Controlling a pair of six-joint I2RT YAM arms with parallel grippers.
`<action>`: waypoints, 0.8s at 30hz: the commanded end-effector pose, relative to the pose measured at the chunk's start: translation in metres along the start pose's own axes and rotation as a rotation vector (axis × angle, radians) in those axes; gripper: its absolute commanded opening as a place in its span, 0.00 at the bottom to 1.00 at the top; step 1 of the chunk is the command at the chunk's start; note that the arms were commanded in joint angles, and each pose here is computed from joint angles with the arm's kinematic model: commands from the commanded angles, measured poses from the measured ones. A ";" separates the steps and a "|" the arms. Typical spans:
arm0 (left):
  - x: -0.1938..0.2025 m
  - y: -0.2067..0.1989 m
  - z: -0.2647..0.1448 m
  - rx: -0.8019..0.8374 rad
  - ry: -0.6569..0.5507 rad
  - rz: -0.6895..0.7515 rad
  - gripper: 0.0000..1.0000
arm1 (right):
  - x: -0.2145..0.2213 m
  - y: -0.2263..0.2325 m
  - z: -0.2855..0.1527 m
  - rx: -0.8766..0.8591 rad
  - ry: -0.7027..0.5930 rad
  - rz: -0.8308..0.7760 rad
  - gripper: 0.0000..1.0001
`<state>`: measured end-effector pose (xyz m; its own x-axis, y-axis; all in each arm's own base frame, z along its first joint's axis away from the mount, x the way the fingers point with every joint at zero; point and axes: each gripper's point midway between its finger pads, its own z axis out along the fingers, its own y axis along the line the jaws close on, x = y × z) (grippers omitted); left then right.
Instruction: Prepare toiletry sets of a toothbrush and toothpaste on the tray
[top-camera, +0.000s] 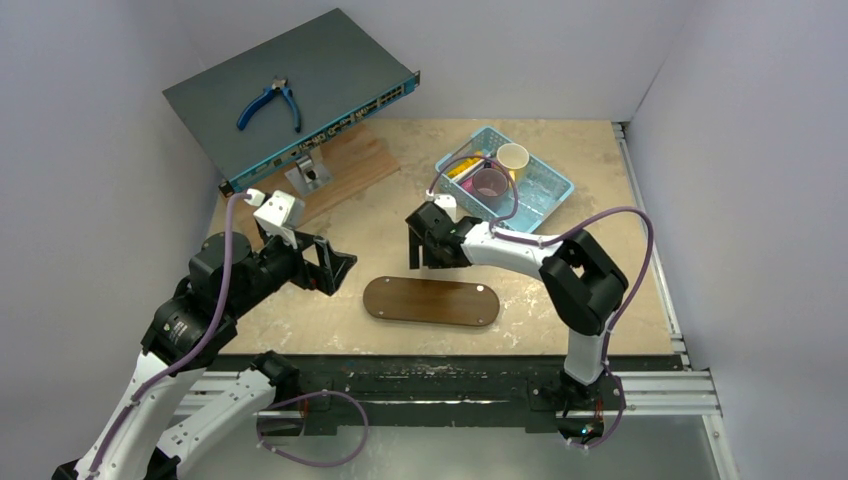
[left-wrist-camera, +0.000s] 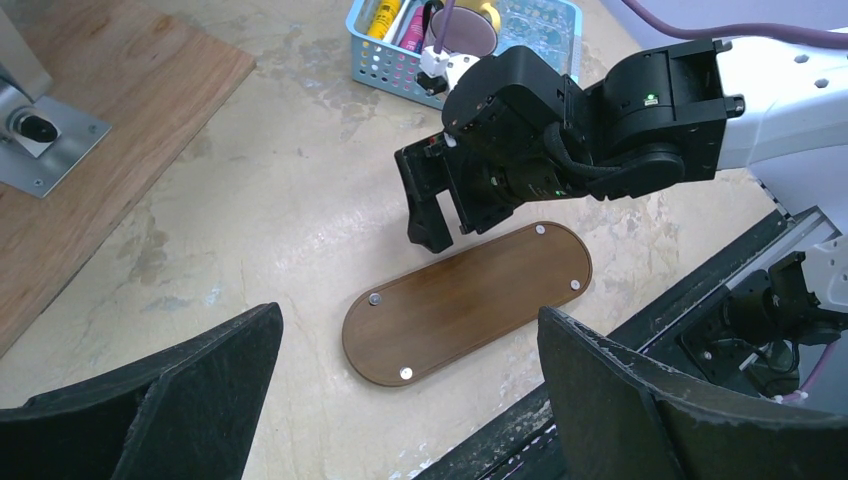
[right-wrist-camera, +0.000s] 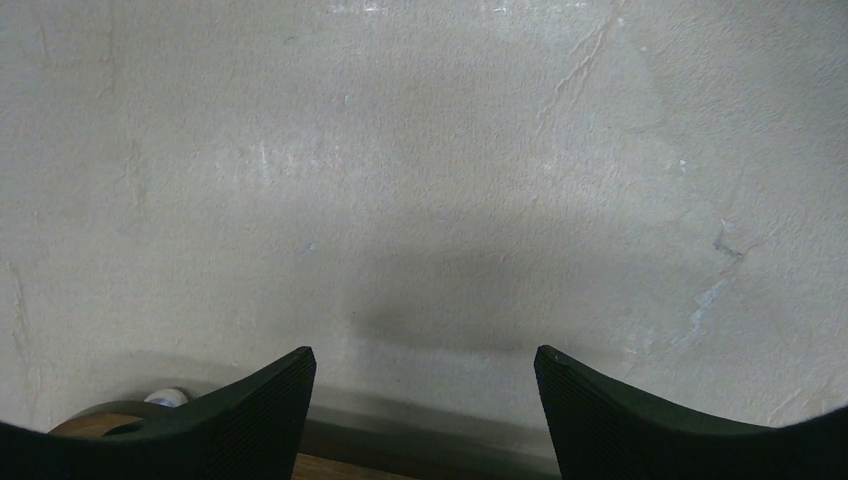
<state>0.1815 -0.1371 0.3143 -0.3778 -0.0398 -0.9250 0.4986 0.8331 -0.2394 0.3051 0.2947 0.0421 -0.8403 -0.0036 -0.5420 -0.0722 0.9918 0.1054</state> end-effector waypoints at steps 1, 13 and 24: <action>-0.003 0.002 0.001 -0.008 -0.014 0.017 0.98 | 0.001 0.007 -0.004 -0.045 -0.005 -0.001 0.83; -0.003 0.002 0.000 -0.008 -0.013 0.015 0.98 | 0.026 0.006 -0.006 -0.077 0.037 -0.015 0.83; -0.004 0.001 0.000 -0.002 -0.017 0.016 0.98 | 0.038 0.013 -0.017 -0.084 0.049 -0.044 0.83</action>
<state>0.1815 -0.1371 0.3143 -0.3778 -0.0398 -0.9250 0.4986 0.8331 -0.2394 0.2749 0.3000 0.0253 -0.8612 -0.0480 -0.5061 -0.1316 0.9826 0.1308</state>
